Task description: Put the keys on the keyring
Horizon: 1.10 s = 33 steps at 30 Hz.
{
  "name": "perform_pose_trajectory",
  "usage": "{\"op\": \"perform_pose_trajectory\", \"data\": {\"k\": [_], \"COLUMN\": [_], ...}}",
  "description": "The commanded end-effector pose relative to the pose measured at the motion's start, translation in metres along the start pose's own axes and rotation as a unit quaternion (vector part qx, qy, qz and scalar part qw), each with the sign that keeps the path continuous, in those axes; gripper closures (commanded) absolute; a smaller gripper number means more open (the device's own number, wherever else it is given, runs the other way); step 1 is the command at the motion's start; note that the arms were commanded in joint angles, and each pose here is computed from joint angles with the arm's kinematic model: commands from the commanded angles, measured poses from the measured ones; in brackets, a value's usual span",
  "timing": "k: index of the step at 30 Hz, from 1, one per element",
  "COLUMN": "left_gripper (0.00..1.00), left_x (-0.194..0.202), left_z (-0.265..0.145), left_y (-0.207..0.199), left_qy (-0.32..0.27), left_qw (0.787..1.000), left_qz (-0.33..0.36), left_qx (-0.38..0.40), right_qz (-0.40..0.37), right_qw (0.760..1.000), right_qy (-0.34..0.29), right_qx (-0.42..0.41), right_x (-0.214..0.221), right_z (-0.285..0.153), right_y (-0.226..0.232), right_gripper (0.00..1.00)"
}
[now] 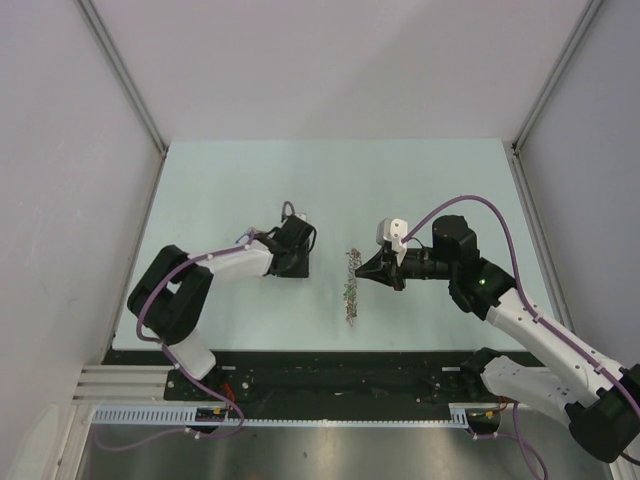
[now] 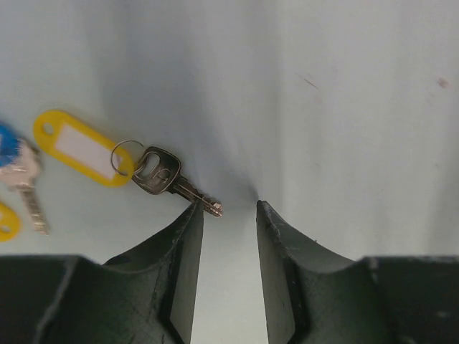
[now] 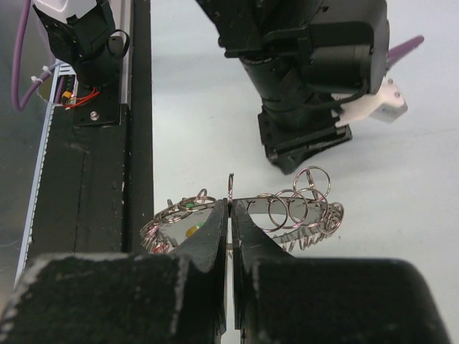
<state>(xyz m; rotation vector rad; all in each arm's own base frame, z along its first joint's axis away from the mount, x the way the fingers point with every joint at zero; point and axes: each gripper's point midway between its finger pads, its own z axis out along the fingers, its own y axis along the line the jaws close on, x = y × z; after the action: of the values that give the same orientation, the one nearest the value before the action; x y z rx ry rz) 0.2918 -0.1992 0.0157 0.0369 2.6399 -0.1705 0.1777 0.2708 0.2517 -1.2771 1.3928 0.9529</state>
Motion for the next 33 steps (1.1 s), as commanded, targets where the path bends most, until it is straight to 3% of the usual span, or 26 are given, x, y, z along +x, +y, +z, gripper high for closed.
{"op": "perform_pose_trajectory", "data": {"k": [1, 6, 12, 33], "left_gripper": [0.59, 0.58, 0.56, 0.66], "left_x": [0.04, 0.006, -0.039, -0.032], "left_z": [-0.005, -0.03, -0.051, -0.012], "left_y": [-0.025, -0.032, -0.01, 0.011], "left_qy": [0.06, 0.008, -0.06, -0.011], "left_qw": [0.997, 0.998, 0.998, 1.0], "left_qz": [0.04, 0.042, 0.014, -0.001], "left_qx": [0.035, 0.044, -0.001, -0.005], "right_qz": [-0.03, -0.03, -0.031, -0.028], "right_qw": [0.999, 0.999, 0.999, 0.999], "right_qy": [-0.036, -0.036, -0.037, -0.035], "right_qx": [0.003, 0.004, 0.007, 0.008], "right_x": [-0.025, -0.026, -0.027, -0.025], "right_z": [-0.004, -0.004, -0.005, -0.006], "right_y": [-0.001, -0.002, -0.003, -0.004], "right_gripper": [1.0, 1.0, 1.0, 1.0]}}
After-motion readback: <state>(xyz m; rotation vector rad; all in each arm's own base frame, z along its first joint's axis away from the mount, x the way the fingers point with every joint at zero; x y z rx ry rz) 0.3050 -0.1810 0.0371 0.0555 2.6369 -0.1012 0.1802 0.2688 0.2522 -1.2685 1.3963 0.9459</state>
